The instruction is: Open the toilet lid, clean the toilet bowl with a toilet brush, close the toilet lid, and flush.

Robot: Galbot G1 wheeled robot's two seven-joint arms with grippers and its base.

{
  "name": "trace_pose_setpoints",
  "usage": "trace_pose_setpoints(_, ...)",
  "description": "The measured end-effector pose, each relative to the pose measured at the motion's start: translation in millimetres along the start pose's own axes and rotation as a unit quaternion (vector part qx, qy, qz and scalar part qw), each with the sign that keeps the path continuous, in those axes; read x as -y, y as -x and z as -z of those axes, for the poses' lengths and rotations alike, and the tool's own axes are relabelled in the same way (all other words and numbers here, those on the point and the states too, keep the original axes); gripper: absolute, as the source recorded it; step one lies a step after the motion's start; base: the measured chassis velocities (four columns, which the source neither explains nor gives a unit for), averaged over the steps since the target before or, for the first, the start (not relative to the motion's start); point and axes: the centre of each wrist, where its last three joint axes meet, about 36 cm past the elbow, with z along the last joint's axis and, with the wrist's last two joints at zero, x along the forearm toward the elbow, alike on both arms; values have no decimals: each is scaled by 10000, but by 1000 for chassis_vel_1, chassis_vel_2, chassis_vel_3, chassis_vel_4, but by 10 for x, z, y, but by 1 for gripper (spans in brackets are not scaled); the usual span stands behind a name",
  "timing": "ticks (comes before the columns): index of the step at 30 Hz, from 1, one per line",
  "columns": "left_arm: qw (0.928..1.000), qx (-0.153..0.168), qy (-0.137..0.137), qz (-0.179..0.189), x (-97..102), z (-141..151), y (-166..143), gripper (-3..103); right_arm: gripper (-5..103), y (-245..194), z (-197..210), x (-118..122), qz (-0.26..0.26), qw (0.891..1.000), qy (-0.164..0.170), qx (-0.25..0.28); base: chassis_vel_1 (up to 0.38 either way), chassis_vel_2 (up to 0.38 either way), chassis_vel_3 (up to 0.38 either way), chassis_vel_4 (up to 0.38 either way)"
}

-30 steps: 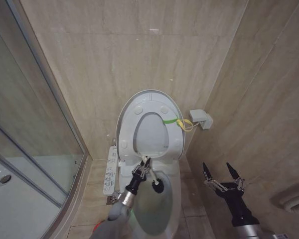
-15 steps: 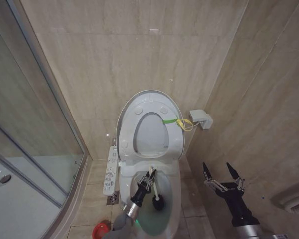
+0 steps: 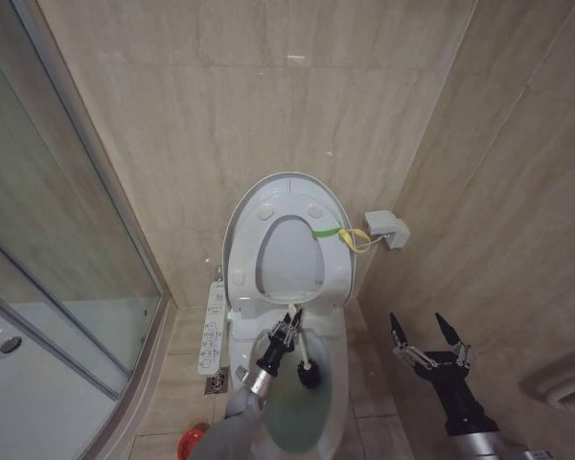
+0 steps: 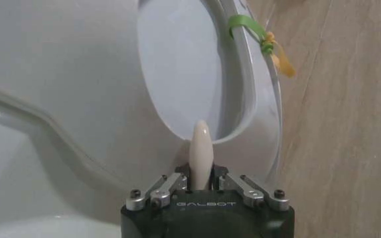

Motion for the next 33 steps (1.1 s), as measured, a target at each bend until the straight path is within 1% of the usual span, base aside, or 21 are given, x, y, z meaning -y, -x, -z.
trace_pose_setpoints(3, 10000, -18, -56, -1, 49, -45, 4, 21, 100, 0, 0, 0, 0, 10000, 0, 0, 0, 0, 0, 0)
trace_pose_setpoints(6, 9998, -77, -158, -7, 176, -127, -92, 21, 100, 0, 0, 0, 3, 10000, 0, 0, 0, 0, 0, 0)
trace_pose_setpoints(7, 9998, -77, -158, -7, 176, -127, -92, 21, 100, 0, 0, 0, 3, 10000, 0, 0, 0, 0, 0, 0)
trace_pose_setpoints(10, 9998, -105, -193, -9, 290, -164, -209, 21, 100, 0, 0, 0, 2, 10000, 0, 0, 0, 0, 0, 0)
trace_pose_setpoints(13, 9997, -107, -207, -2, 349, -169, -285, 21, 100, 0, 0, 0, 0, 10000, 0, 0, 0, 0, 0, 0)
trace_pose_setpoints(16, 9997, -108, -206, 12, 370, -164, -337, 21, 100, 0, 0, 0, 0, 10000, 0, 0, 0, 0, 0, 0)
trace_pose_setpoints(19, 9998, -93, -148, 40, 358, -102, -427, 21, 100, 0, 0, 0, 0, 10000, 0, 0, 0, 0, 0, 0)
trace_pose_setpoints(21, 9999, -119, -29, 51, 300, -20, -516, 21, 100, 0, 0, 0, -1, 10000, -1, 0, 0, 0, 0, 0)
trace_pose_setpoints(26, 9998, -104, 141, -74, 249, 135, -533, 21, 100, 0, 0, 0, 0, 10000, 0, 0, 0, 0, 0, 0)
trace_pose_setpoints(27, 9996, -167, 178, -134, 261, 178, -592, 21, 100, 0, 0, 0, 0, 10000, 0, 0, 0, 0, 0, 0)
trace_pose_setpoints(28, 9996, -167, 178, -134, 261, 178, -592, 21, 100, 0, 0, 0, 0, 10000, 0, 0, 0, 0, 0, 0)
trace_pose_setpoints(32, 9991, -304, 230, -196, 342, 218, -781, 21, 100, 0, 0, 0, 0, 10000, 0, 0, 0, 0, 0, 0)
trace_pose_setpoints(33, 9991, -304, 230, -196, 342, 218, -781, 21, 100, 0, 0, 0, 0, 10000, 0, 0, 0, 0, 0, 0)
